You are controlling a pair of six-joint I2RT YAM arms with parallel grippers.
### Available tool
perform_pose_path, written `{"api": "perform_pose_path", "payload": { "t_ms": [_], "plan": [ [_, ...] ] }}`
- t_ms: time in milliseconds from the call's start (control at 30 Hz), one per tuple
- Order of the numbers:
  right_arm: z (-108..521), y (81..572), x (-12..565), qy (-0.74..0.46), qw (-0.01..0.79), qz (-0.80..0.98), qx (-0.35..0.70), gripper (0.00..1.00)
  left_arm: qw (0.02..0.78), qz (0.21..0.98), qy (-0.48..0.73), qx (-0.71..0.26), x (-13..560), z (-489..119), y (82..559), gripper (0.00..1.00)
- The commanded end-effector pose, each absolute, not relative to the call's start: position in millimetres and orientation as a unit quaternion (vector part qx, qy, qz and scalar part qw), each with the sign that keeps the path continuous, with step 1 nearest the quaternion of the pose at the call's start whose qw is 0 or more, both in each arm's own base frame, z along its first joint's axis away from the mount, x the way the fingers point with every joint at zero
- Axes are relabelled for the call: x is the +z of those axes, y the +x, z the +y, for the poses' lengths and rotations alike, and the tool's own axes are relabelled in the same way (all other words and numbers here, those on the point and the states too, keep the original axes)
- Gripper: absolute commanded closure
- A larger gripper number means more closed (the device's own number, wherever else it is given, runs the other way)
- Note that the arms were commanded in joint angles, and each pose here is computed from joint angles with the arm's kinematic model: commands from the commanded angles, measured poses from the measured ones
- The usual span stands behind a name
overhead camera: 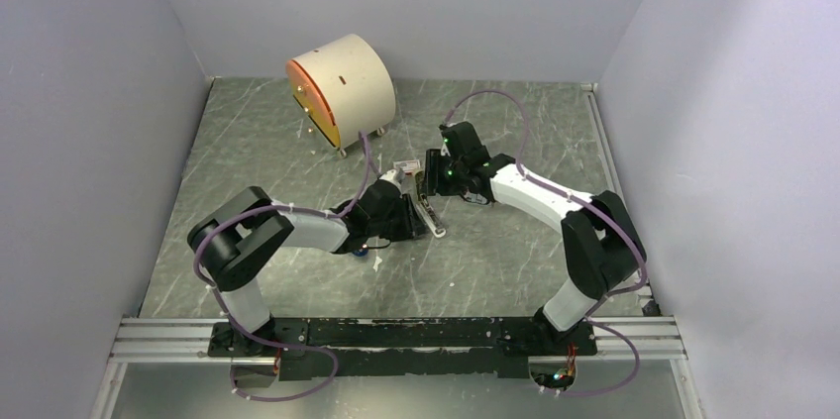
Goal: Load the staples into the stapler
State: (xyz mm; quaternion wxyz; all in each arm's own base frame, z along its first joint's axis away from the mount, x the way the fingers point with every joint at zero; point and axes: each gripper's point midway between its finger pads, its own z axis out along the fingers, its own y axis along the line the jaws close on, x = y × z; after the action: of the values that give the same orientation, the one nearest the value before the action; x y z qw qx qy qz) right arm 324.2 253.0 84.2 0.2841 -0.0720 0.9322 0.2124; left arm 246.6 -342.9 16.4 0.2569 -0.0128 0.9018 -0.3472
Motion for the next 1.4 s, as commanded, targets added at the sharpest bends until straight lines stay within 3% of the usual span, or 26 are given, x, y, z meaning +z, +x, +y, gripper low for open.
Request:
{"api": "perform_pose_path", "payload": {
  "t_ms": [0,567,800,1000,1133,1367],
  "plan": [
    [244.9,321.4,98.6,-0.066,0.299,0.930,0.202,0.50,0.222,0.953,-0.007,-0.207,-37.6,-282.9,223.9,0.63],
    [230.3,295.9,133.4,-0.053,0.345,0.907,0.237,0.54,0.356,0.912,-0.002,-0.202,100.6,-257.8,249.8,0.56],
    [250.5,284.9,153.4,-0.123,0.340,0.886,0.289,0.52,0.444,0.880,-0.029,-0.166,177.8,-219.8,260.2,0.47],
    [278.7,277.4,174.0,-0.170,0.370,0.862,0.301,0.48,0.505,0.843,-0.060,-0.177,240.9,-190.4,255.2,0.39],
    [310.5,259.5,185.6,-0.210,0.391,0.848,0.290,0.37,0.527,0.826,-0.065,-0.188,261.2,-174.9,245.6,0.34],
    [353.9,228.0,175.4,-0.284,0.371,0.844,0.265,0.31,0.550,0.821,-0.086,-0.125,286.5,-120.9,226.7,0.26]
  ]
}}
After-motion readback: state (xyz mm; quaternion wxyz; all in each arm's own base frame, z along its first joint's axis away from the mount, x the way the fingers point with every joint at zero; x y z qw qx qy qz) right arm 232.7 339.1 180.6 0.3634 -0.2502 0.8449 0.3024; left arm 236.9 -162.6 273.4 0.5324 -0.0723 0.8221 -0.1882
